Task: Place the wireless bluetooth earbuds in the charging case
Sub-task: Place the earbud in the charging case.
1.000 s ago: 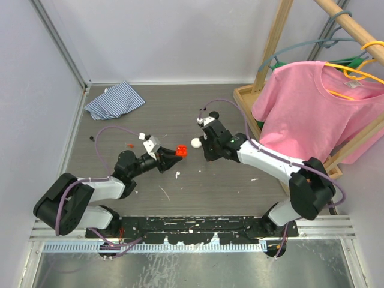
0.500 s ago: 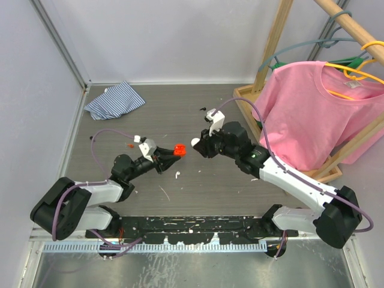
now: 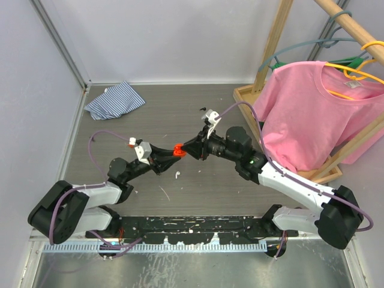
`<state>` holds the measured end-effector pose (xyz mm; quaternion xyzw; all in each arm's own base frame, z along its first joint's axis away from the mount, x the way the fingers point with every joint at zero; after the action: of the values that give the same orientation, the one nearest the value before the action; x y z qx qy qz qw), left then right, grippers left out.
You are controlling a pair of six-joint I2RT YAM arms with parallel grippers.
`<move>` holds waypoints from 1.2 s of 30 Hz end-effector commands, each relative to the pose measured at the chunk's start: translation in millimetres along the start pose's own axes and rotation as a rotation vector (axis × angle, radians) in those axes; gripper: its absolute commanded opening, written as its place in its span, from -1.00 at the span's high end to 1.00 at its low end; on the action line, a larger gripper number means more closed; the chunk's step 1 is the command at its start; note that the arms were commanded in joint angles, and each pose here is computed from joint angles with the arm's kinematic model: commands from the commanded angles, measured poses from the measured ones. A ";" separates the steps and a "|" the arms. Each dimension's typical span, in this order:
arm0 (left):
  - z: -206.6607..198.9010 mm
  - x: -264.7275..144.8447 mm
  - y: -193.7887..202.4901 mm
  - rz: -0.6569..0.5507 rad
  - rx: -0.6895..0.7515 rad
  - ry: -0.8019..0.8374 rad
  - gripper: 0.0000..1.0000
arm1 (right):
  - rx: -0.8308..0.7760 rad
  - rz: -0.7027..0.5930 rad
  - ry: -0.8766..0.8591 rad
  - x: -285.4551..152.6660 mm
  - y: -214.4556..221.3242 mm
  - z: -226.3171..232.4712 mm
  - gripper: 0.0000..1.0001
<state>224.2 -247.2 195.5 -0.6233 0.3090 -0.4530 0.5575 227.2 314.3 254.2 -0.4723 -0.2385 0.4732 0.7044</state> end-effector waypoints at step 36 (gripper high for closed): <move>-13.6 -0.1 -52.7 -0.160 0.086 0.060 0.99 | 0.009 -0.128 -0.143 10.4 -12.2 26.2 0.60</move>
<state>209.9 -246.1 221.2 -0.6187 0.2966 -0.4899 0.5378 215.3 332.9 264.8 -0.4207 -0.2959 0.4781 0.7120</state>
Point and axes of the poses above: each gripper's point midway between its finger pads, its own x axis out along the fingers, its own z axis along the line the jaws close on, y = z × x, the point moved 1 cm from there along -x, back along the fingers, and after that the axes turned 6 degrees about x, right-handed, at the moved point
